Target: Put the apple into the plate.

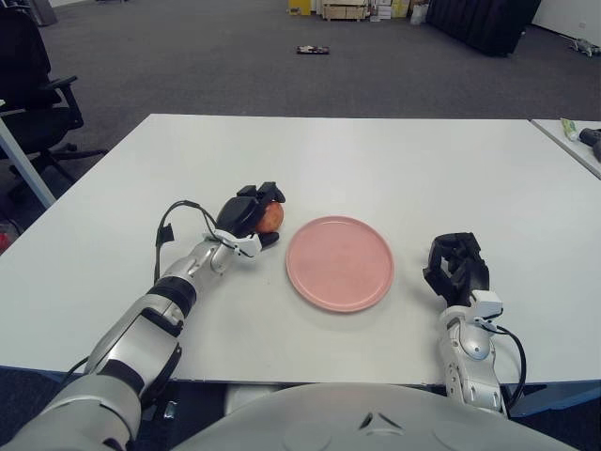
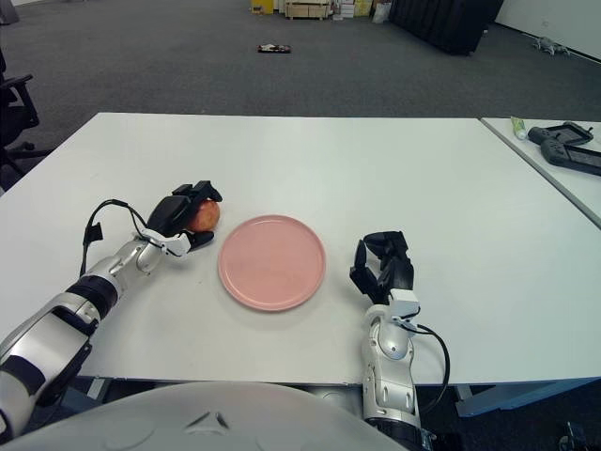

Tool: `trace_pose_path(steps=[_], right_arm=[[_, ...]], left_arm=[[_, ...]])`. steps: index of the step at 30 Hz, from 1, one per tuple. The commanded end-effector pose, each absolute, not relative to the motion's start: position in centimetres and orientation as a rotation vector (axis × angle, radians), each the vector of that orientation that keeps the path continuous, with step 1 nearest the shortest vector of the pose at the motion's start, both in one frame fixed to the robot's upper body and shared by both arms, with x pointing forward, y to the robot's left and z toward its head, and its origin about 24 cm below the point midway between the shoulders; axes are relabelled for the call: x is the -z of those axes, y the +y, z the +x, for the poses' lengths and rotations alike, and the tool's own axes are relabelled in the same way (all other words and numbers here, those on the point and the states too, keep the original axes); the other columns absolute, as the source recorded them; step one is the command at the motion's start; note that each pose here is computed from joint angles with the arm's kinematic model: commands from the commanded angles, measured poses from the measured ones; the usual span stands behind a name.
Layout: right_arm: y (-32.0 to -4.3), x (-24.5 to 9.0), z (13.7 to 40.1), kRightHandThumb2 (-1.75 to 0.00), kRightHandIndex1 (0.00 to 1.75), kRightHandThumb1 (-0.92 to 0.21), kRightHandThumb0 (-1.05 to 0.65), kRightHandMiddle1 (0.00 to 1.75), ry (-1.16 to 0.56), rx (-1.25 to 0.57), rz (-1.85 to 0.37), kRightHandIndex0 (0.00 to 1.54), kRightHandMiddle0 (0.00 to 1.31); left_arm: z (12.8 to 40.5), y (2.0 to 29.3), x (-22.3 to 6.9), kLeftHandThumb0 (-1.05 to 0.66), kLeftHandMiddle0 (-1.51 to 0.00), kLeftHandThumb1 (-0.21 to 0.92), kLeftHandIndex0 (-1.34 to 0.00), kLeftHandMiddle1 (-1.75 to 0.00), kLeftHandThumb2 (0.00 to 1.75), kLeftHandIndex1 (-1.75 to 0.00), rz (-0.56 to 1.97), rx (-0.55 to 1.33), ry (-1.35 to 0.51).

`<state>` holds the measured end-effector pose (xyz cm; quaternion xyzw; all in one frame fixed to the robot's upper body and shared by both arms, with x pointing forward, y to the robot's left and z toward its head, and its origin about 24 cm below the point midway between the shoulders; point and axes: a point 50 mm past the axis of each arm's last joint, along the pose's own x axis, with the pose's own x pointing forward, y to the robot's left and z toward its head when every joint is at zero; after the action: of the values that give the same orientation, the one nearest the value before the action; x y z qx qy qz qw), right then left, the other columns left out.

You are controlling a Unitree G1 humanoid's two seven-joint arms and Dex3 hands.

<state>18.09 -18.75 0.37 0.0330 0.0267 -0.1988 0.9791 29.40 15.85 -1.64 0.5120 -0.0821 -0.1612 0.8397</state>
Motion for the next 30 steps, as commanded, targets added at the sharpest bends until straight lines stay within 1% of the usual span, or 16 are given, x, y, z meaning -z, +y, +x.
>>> trace_pose_path(steps=[1,20,30], right_arm=[[-18.8,-0.7,18.4,-0.89,1.25,-0.66,-0.39,1.75,0.04,0.402,0.073,0.55,0.35],[-18.9,-0.7,18.4,-0.85,1.25,-0.69,-0.38,1.75,0.042,0.408,0.068,0.54,0.33],[-18.8,-0.8,18.4,-0.87,1.27,-0.67,-0.38,1.75,0.043,0.42,0.078,0.54,0.35]], left_arm=[[26.9,16.3,4.8,-0.5,-1.31,0.23,-0.67,-1.75,1.42,-1.75,1.102,0.453,-0.027],[26.9,16.5,4.5,-0.5,-1.31,0.23,-0.67,-1.75,1.42,-1.75,1.086,0.432,-0.051],[27.1,16.7,3.7,-0.5,-1.31,0.23,-0.68,-1.75,1.42,-1.75,1.05,0.412,-0.068]])
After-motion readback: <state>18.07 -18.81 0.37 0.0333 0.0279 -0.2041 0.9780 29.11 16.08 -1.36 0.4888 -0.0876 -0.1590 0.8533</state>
